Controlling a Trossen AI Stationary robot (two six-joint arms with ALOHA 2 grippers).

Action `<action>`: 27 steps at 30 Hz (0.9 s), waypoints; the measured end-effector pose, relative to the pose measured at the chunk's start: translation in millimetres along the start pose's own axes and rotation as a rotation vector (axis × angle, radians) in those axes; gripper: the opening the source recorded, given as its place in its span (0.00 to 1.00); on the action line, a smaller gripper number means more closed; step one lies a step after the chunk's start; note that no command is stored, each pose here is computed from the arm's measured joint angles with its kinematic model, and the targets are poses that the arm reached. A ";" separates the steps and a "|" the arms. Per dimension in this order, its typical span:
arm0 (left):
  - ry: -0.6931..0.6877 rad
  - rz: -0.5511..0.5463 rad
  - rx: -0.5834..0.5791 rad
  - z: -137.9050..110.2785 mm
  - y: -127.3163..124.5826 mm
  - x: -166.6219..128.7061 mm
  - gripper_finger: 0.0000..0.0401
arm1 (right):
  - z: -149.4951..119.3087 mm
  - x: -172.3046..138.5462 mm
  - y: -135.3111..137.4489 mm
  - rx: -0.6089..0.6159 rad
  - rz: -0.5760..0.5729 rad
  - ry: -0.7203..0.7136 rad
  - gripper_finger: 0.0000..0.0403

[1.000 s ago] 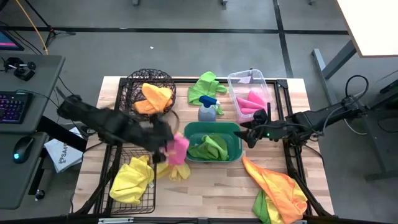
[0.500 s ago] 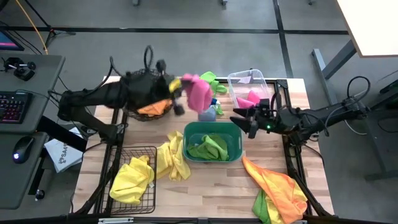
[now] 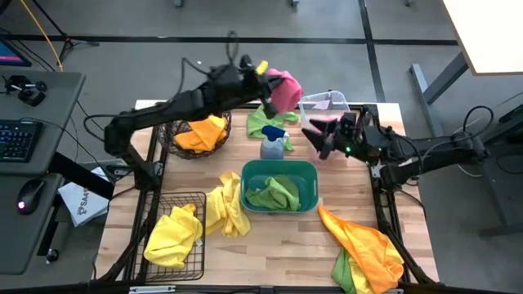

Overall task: Sort microfiber towel by color & place in baskets
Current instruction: Put the pink towel into the transparent bin

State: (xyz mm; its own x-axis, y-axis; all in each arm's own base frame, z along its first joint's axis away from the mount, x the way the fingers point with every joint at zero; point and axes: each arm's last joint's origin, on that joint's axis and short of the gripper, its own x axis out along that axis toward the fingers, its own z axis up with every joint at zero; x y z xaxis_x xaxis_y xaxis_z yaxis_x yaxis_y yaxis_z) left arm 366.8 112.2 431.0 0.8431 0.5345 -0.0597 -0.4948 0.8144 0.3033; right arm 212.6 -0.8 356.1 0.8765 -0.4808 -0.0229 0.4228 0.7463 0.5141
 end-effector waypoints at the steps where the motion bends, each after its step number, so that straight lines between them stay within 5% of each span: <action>1: 0.009 -0.001 0.006 -5.2 -2.8 6.7 0.00 | 2.0 2.4 -3.9 -0.039 -0.017 -0.006 0.80; 10: 0.050 -0.003 -0.047 -32.3 -12.9 38.0 0.00 | 21.6 19.7 -39.6 -0.407 -0.126 -0.019 0.80; 27: 0.053 -0.044 -0.056 -49.1 -23.0 56.5 0.00 | 14.0 53.4 -62.6 -0.524 -0.195 0.029 0.80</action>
State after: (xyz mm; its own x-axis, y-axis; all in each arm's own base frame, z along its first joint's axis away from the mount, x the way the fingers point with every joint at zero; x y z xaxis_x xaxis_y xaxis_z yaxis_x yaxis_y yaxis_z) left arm 415.5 134.7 373.9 0.8527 0.5078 -0.1226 -0.4698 0.8480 0.2452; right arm 229.7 -79.7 334.7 0.7734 -0.6255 -0.1026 0.6291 0.7773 0.0034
